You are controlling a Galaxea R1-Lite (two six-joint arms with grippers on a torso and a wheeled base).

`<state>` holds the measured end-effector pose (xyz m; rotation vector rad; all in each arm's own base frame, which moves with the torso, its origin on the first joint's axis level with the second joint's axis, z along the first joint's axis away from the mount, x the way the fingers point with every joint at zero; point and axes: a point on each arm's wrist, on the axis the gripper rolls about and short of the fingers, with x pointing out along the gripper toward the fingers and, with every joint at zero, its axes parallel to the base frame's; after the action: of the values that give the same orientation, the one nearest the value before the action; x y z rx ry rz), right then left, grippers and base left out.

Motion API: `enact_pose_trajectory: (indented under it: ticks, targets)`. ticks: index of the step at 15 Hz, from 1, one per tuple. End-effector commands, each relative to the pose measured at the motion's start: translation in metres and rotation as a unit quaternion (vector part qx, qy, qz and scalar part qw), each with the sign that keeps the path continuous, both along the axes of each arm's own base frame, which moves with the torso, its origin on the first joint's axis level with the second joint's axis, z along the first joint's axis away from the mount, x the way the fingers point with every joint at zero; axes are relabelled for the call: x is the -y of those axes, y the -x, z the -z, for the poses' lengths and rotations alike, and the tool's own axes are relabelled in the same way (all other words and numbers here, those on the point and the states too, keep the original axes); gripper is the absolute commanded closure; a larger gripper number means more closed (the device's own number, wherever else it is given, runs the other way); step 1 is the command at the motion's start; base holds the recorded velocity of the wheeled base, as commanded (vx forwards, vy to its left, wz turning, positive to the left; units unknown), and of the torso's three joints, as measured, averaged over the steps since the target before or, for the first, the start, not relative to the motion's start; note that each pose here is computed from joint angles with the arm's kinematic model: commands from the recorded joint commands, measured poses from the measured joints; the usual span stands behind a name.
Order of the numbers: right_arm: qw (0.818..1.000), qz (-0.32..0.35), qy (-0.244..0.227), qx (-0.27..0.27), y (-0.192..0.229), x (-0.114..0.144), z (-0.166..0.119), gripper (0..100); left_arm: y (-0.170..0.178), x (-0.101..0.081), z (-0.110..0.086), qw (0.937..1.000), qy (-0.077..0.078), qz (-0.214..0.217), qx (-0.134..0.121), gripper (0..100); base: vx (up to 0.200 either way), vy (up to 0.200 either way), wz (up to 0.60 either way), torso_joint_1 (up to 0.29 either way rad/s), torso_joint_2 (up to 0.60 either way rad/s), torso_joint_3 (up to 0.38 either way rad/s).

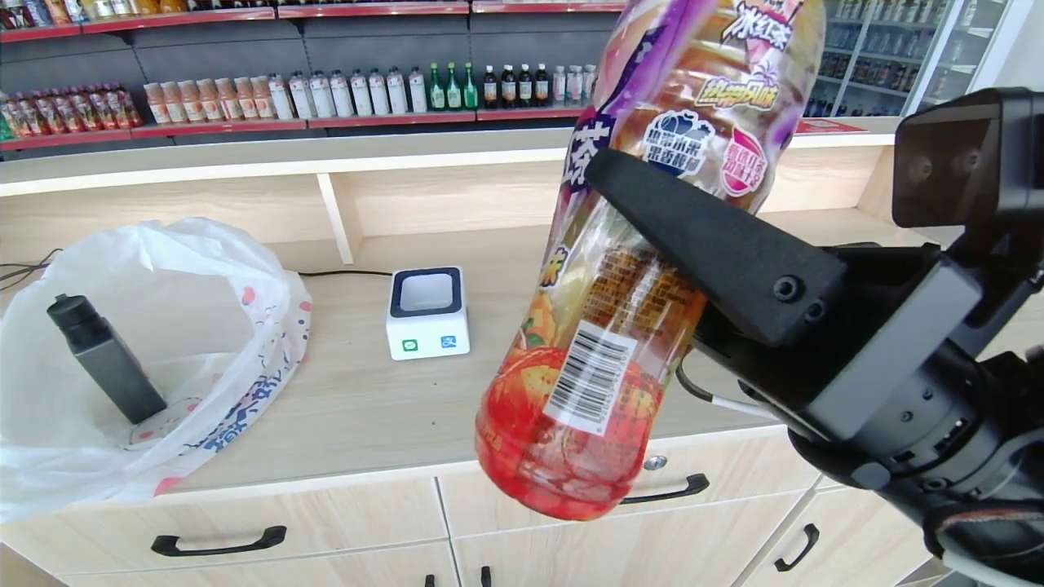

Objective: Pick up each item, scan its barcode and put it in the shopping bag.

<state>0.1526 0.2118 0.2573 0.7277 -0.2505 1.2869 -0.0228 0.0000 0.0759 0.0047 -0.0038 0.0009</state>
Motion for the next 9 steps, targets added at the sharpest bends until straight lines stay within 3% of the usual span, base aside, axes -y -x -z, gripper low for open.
enact_pose_trajectory:
  ticks: [1,4,7,8,9]
  targets:
    - [0.999,0.034,0.019,0.016,-0.012,0.0,0.006,100,0.0,0.0,0.0,1.0,0.0,0.0,0.0,0,0.0,0.0,0.0,0.0,0.0,0.0]
    - [0.985,0.134,0.092,0.063,-0.05,0.001,0.034,100,0.0,0.0,0.0,1.0,0.0,0.0,0.0,0,0.0,0.0,0.0,0.0,0.0,0.0]
    - [0.944,0.265,0.155,0.118,-0.091,0.033,0.046,100,0.0,0.0,0.0,1.0,-0.001,0.0,-0.002,0,0.0,0.0,0.0,0.0,0.0,0.0]
    - [0.922,0.317,0.174,0.138,-0.103,0.053,0.045,100,0.0,0.0,0.0,1.0,-0.001,0.0,-0.002,0,0.0,0.0,0.0,0.0,0.0,0.0]
    - [0.885,0.391,0.195,0.162,-0.119,0.086,0.04,100,0.0,0.0,0.0,1.0,-0.001,0.0,-0.002,0,0.0,0.0,0.0,0.0,0.0,0.0]
